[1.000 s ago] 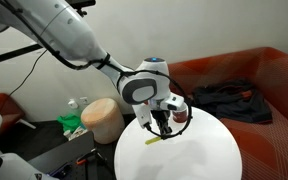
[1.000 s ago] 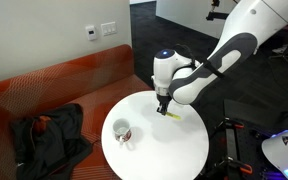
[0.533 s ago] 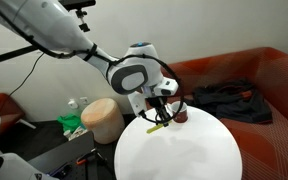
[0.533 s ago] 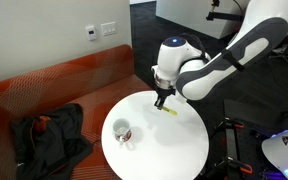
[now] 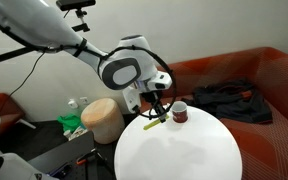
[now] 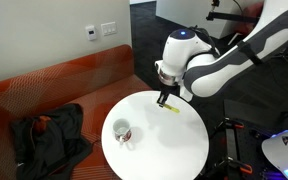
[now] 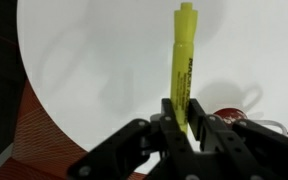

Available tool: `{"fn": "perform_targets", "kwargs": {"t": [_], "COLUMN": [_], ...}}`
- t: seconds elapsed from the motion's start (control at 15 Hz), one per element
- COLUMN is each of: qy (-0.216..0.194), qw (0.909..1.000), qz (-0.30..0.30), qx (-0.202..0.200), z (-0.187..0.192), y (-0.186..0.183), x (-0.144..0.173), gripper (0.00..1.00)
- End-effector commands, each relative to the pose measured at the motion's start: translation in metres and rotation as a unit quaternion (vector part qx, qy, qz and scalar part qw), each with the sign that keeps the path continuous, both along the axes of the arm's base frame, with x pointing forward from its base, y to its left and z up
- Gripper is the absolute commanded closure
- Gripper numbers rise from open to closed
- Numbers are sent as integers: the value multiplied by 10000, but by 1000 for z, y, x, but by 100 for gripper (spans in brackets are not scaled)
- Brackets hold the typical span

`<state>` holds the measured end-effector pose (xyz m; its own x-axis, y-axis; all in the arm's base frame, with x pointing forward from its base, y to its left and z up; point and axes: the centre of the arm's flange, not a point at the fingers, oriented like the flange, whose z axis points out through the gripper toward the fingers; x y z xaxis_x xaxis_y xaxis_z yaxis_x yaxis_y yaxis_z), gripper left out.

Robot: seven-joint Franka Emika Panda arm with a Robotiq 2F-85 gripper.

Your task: Put the marker in the mug

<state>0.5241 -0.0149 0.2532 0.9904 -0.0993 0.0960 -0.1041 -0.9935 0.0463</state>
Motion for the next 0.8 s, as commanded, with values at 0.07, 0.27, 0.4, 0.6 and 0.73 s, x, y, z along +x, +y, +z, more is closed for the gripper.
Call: {"fn": "perform_targets", "kwargs": {"t": [0.07,0.27,0.4,0.6,0.73], "qy": [-154,-209,-231,-345,-428], "qw": [9994,9967,9928,9830,9718], "qz": [289,743,1113,1682,2146], "qx": [104,242,387,654,880], "z": [9,18,22,28,30], "y": [-4,-8,-12,-18,-23], "x": [6,14,22,32,39], "gripper": [95,95,95,95,95]}}
